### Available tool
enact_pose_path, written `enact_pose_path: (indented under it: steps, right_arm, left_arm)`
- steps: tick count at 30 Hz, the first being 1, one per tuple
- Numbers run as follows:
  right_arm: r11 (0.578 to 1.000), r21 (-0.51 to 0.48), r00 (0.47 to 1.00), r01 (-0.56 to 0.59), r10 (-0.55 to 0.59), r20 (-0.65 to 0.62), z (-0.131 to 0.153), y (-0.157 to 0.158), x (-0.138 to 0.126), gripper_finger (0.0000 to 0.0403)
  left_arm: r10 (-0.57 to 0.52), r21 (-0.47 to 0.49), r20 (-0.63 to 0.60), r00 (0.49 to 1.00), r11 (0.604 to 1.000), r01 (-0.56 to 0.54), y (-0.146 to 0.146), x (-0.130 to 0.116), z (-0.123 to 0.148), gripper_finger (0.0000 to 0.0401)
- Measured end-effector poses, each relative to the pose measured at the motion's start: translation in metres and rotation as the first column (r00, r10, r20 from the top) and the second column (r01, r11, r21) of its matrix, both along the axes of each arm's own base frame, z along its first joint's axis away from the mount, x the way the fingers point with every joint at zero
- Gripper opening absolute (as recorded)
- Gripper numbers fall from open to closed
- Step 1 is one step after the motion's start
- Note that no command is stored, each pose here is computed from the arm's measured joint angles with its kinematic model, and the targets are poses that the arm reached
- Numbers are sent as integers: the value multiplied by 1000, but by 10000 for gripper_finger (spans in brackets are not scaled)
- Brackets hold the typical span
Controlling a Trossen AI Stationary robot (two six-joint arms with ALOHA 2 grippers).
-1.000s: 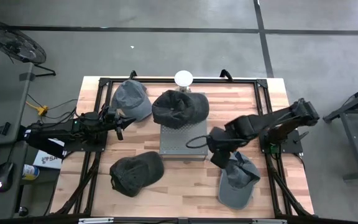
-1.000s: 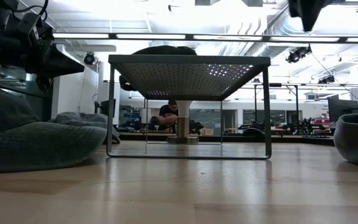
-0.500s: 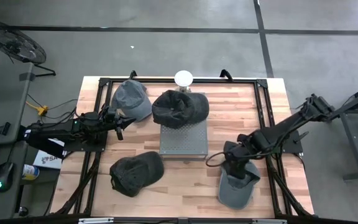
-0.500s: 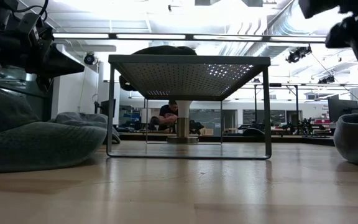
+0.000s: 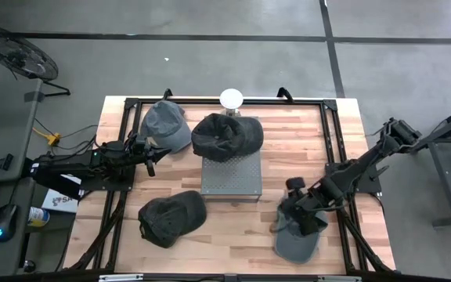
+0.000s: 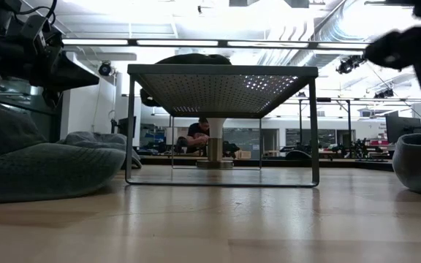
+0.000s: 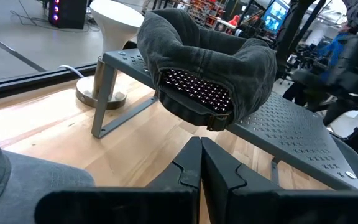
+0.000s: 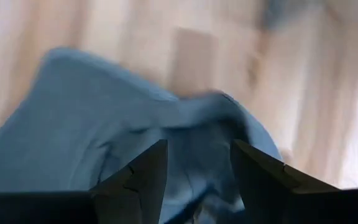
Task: Pick & Place hat
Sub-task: Put the bottom gray cap on the shelf
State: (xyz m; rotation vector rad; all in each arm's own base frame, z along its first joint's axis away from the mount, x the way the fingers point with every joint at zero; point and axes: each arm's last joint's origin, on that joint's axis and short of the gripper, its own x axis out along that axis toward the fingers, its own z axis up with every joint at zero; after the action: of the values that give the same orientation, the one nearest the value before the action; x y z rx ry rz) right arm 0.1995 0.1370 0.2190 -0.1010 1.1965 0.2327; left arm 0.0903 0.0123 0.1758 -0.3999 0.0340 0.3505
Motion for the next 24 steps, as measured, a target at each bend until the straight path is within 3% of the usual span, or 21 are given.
enact_pose_path:
  steps: [4, 8, 12, 24]
  right_arm:
    - [951, -34, 947, -306, 308, 94, 0, 14, 4, 167]
    - [878, -74, 869, -473, 479, 126, -8, 21, 13, 168]
    - [842, -105, 834, -530, 539, 117, -20, 27, 21, 167]
    - [809, -90, 806, -581, 587, 68, -48, 32, 37, 165]
  left_arm:
    - [0, 0, 0, 1000, 1000, 0, 0, 0, 0, 1]
    - [0, 0, 0, 1000, 1000, 0, 0, 0, 0, 1]
    - [0, 0, 0, 1000, 1000, 0, 0, 0, 0, 1]
    - [0, 0, 0, 1000, 1000, 0, 0, 0, 0, 1]
